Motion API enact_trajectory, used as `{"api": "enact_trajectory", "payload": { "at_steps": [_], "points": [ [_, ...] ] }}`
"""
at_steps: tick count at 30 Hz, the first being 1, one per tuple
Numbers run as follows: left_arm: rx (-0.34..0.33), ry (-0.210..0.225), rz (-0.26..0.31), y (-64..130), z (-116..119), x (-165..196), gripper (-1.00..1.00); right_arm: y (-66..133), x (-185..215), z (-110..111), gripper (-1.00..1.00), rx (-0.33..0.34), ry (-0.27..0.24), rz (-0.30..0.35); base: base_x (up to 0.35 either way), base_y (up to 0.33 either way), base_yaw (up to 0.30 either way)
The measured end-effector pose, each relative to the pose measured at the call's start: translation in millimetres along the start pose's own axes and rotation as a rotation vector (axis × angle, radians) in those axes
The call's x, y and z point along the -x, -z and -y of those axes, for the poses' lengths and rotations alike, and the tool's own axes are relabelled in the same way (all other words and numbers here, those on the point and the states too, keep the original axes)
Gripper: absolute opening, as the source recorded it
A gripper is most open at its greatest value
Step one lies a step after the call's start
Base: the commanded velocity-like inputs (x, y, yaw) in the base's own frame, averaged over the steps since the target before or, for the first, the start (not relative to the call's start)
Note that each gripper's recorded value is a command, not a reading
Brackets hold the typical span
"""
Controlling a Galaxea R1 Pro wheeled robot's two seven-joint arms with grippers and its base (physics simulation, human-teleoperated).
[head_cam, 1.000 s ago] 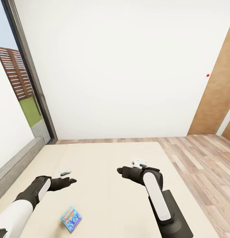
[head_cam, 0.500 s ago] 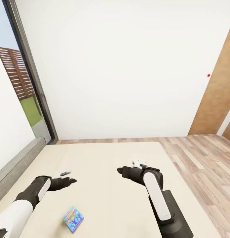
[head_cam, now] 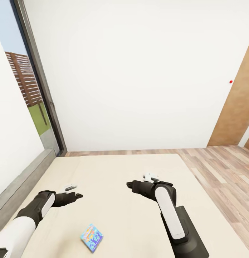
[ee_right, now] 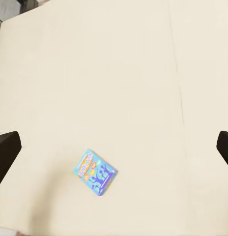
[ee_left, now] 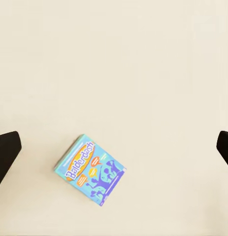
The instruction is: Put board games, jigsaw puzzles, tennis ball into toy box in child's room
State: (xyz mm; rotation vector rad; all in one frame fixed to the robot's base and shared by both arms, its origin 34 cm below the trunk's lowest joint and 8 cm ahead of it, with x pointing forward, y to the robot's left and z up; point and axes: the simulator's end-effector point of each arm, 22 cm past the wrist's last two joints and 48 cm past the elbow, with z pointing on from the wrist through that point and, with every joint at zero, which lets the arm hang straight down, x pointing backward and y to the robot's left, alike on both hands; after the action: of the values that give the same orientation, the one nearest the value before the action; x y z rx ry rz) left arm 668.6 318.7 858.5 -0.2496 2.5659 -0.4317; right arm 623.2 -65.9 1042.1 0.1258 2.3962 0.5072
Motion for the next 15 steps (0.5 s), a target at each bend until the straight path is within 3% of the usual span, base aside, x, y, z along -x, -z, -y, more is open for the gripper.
{"api": "enact_trajectory", "payload": {
  "at_steps": [8,15],
  "points": [
    [-0.001,-0.002,0.000,-0.4,0.8,-0.2,1.00,-0.1,-0.5,-0.6,1.00,0.001,0.002,-0.001,0.000,0.048,0.011],
    [-0.001,-0.003,-0.002,-1.4,1.1,-1.2,1.00,-0.8,-1.1,0.1,1.00,-0.001,0.003,-0.004,0.000,0.004,0.189]
  ]
}}
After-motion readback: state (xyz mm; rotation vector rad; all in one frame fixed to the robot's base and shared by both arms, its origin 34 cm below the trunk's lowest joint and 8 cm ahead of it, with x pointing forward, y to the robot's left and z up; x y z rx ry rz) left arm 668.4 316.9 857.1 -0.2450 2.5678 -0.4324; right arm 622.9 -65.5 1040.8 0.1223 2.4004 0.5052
